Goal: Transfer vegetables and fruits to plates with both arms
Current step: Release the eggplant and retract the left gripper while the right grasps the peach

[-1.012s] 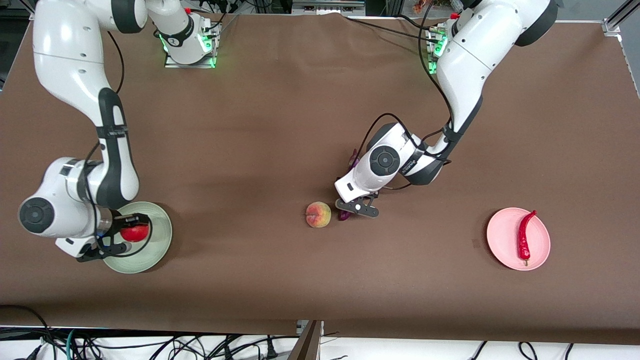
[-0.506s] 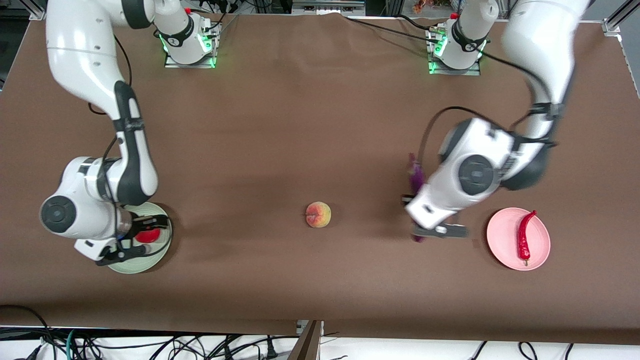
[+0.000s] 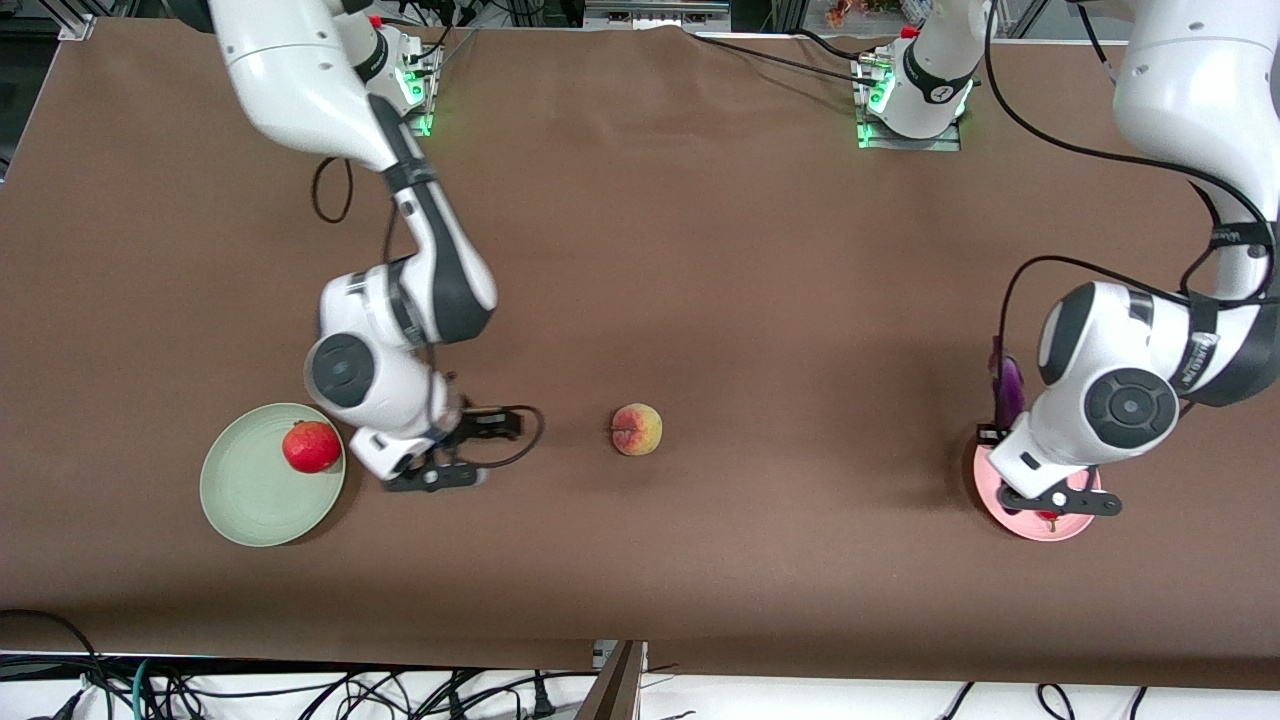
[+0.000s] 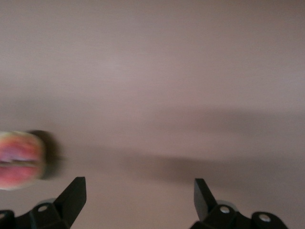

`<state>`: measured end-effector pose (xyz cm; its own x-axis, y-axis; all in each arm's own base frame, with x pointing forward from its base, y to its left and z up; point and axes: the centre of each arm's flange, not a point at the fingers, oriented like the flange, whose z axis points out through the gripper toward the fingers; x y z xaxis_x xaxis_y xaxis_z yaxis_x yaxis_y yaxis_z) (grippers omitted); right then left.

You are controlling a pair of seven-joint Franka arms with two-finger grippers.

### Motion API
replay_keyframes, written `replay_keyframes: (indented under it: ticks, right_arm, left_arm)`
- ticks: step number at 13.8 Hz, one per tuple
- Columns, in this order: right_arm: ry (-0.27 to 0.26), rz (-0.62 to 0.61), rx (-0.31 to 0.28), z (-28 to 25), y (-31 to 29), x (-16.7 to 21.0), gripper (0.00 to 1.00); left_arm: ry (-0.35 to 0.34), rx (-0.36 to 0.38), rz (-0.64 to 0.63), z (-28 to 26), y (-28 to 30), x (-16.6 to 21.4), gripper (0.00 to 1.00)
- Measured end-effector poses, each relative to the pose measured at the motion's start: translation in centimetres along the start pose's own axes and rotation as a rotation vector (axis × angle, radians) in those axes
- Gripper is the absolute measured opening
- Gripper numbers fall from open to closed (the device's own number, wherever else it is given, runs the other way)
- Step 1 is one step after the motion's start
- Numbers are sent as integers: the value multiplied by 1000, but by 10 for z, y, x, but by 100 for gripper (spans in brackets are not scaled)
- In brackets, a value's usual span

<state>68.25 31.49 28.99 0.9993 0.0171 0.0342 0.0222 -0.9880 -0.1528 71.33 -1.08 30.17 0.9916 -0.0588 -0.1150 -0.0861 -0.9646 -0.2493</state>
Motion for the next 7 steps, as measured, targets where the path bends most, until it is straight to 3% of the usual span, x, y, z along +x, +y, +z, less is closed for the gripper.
replay_keyframes:
  ticks: [2, 7]
  right_arm:
    - [44, 61, 42, 6, -48, -15, 100]
    - [201, 92, 137, 46, -125, -45, 100]
  left_arm:
    - [33, 8, -5, 29, -16, 8, 39]
    - [4, -28, -14, 98, -46, 6, 39]
